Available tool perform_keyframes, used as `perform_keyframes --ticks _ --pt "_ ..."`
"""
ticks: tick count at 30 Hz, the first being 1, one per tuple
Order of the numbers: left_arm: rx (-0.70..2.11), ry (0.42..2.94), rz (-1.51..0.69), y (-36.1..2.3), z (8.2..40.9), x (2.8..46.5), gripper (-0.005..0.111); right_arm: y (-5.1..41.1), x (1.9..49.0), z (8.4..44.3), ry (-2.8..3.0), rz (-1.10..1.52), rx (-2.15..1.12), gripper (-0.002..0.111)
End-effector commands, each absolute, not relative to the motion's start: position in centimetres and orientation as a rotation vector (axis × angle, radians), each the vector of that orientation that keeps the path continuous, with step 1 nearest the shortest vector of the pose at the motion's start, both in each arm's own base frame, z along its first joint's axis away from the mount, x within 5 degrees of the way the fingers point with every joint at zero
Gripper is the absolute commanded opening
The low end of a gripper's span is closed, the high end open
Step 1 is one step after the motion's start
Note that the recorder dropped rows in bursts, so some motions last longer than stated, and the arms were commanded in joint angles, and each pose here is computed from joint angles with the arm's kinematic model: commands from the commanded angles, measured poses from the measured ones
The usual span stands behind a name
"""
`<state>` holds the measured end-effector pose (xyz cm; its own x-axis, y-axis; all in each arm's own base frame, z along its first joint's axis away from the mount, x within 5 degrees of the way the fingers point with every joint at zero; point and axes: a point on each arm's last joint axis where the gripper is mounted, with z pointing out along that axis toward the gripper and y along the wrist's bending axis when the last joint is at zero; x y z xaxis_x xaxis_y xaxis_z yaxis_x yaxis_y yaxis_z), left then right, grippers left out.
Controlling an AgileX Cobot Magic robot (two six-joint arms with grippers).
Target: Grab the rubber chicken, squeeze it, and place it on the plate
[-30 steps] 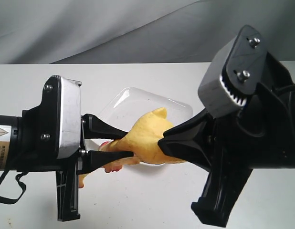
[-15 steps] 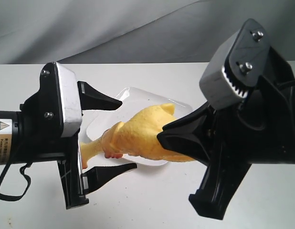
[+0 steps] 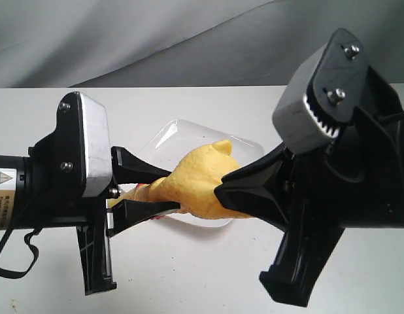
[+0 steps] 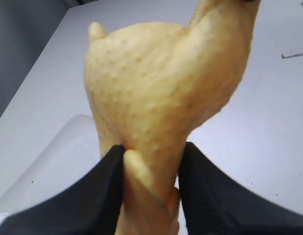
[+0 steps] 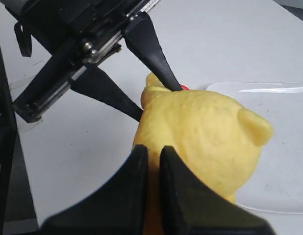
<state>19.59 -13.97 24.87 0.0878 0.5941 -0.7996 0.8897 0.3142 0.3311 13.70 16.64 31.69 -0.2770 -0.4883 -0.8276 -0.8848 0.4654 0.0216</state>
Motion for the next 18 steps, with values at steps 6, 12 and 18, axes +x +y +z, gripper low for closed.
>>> perform_keyframes --ticks 6,12,18 --pt "1.43 1.577 -0.392 -14.18 24.91 19.28 0.0 16.66 13.81 32.28 1.893 0.64 -1.112 0.0" --pt "1.419 1.588 -0.389 -14.14 24.9 19.35 0.032 16.67 13.8 32.29 1.894 0.644 -1.109 0.0" --pt "1.209 1.707 -0.442 -13.97 25.24 19.98 0.1 16.67 13.8 32.29 1.894 0.644 -1.109 0.0"
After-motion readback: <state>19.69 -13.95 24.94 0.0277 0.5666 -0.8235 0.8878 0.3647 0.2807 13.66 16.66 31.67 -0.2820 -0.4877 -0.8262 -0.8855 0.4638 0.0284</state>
